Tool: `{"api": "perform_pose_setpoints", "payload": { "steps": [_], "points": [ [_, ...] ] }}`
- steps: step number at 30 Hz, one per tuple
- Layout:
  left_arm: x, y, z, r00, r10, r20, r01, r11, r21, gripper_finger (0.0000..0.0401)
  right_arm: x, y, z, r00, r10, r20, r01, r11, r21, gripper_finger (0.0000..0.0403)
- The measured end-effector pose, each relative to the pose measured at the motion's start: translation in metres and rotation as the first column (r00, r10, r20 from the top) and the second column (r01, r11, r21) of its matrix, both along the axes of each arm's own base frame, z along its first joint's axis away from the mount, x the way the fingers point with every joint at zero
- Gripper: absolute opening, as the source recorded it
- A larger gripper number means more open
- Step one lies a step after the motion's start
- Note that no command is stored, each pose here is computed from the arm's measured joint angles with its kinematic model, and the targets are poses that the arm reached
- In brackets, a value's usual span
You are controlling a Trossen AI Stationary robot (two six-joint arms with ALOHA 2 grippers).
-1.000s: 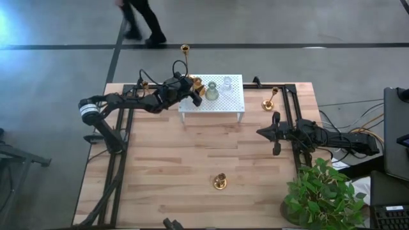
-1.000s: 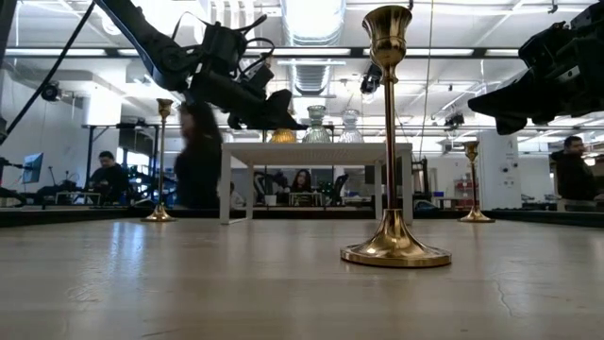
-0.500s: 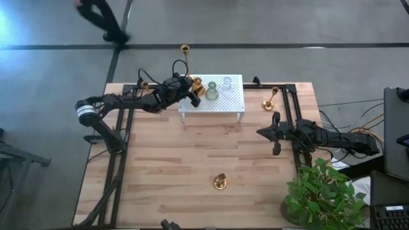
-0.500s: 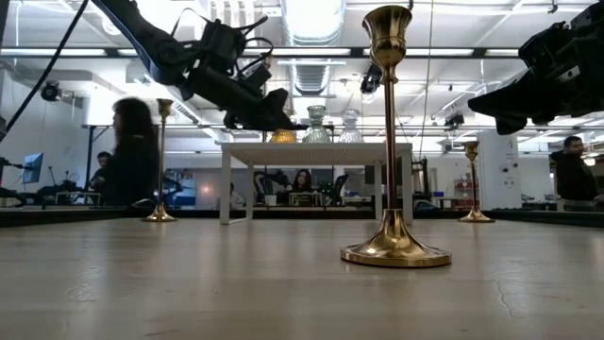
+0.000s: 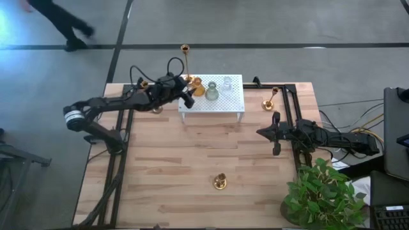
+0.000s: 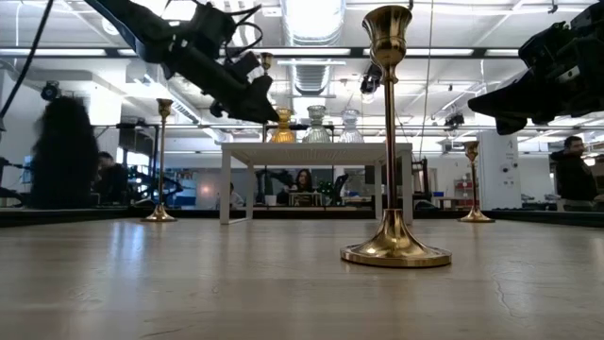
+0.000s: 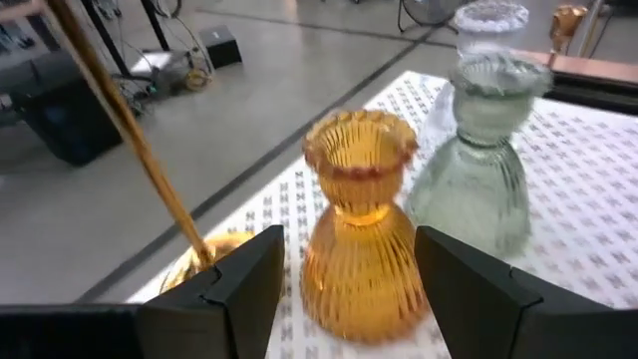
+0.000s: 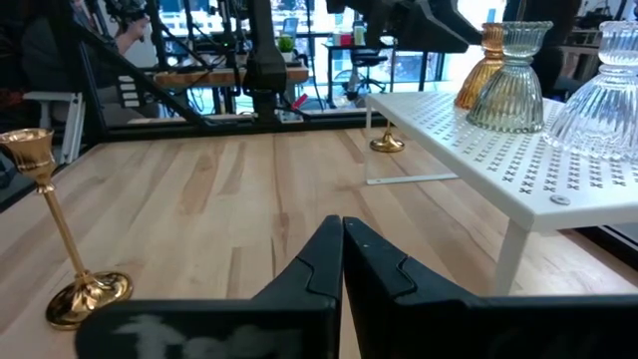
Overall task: Pick & Place candle stick holders
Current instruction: Put the yellow candle holder on the shelf
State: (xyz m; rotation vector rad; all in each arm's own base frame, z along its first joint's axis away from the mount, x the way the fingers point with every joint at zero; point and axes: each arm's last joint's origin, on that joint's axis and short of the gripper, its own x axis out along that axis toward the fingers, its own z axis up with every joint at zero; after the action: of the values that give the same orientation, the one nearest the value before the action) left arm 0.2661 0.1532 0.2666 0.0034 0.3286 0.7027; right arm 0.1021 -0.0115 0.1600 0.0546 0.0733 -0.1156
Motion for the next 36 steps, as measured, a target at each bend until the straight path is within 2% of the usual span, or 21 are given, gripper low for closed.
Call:
{"api": "perform_pose_setpoints", "payload": {
  "steps": [6, 10, 13, 16, 19, 22, 24, 27, 29, 31, 36],
  "points": [
    [-0.019, -0.014, 0.009, 0.995, -0.091, -0.032, 0.086, 0.988, -0.129, 0.0232, 0.000, 0.000, 0.000, 1.000, 0.000, 0.000, 0.000, 1.000, -0.001, 0.0008],
    [-0.036, -0.029, 0.017, 0.978, -0.208, -0.034, 0.194, 0.951, -0.240, 0.0232, 0.000, 0.000, 0.000, 1.000, 0.000, 0.001, 0.000, 1.000, 0.000, 0.0009],
    [-0.046, -0.042, 0.022, 0.942, -0.335, 0.003, 0.320, 0.899, -0.297, 0.0232, 0.000, 0.000, 0.000, 1.000, 0.000, 0.001, 0.000, 1.000, 0.000, 0.0008],
    [-0.052, -0.060, 0.025, 0.869, -0.488, 0.083, 0.486, 0.811, -0.326, 0.0232, 0.000, 0.000, 0.000, 1.000, 0.000, 0.000, 0.000, 1.000, -0.001, 0.0009],
    [-0.051, -0.086, 0.024, 0.770, -0.626, 0.120, 0.628, 0.712, -0.313, 0.0230, 0.000, 0.000, 0.000, 1.000, 0.000, 0.000, 0.000, 1.000, -0.001, 0.0008],
    [-0.044, -0.124, 0.014, 0.646, -0.760, 0.076, 0.746, 0.607, -0.274, 0.0227, 0.000, 0.000, 0.000, 1.000, 0.000, 0.000, 0.000, 1.000, 0.000, 0.0009],
    [-0.039, -0.150, 0.005, 0.577, -0.816, 0.031, 0.798, 0.556, -0.233, 0.0224, 0.000, 0.000, 0.000, 1.000, 0.000, 0.000, 0.000, 1.000, -0.001, 0.0009],
    [-0.033, -0.184, -0.008, 0.542, -0.840, -0.017, 0.831, 0.539, -0.139, 0.0222, 0.000, 0.000, 0.000, 1.000, 0.000, 0.000, 0.000, 1.000, 0.000, 0.0009],
    [-0.029, -0.201, -0.013, 0.537, -0.844, -0.004, 0.841, 0.535, -0.079, 0.0222, 0.000, 0.000, 0.000, 1.000, -0.001, 0.000, 0.001, 1.000, -0.001, 0.0009],
    [-0.026, -0.213, -0.018, 0.508, -0.861, 0.025, 0.861, 0.507, -0.047, 0.0222, 0.000, 0.000, 0.000, 1.000, 0.000, 0.000, 0.000, 1.000, 0.000, 0.0009],
    [-0.016, -0.222, -0.034, 0.500, -0.865, 0.051, 0.862, 0.490, -0.128, 0.0222, 0.000, 0.000, 0.000, 1.000, 0.000, 0.001, 0.000, 1.000, -0.001, 0.0008]
  ]
}}
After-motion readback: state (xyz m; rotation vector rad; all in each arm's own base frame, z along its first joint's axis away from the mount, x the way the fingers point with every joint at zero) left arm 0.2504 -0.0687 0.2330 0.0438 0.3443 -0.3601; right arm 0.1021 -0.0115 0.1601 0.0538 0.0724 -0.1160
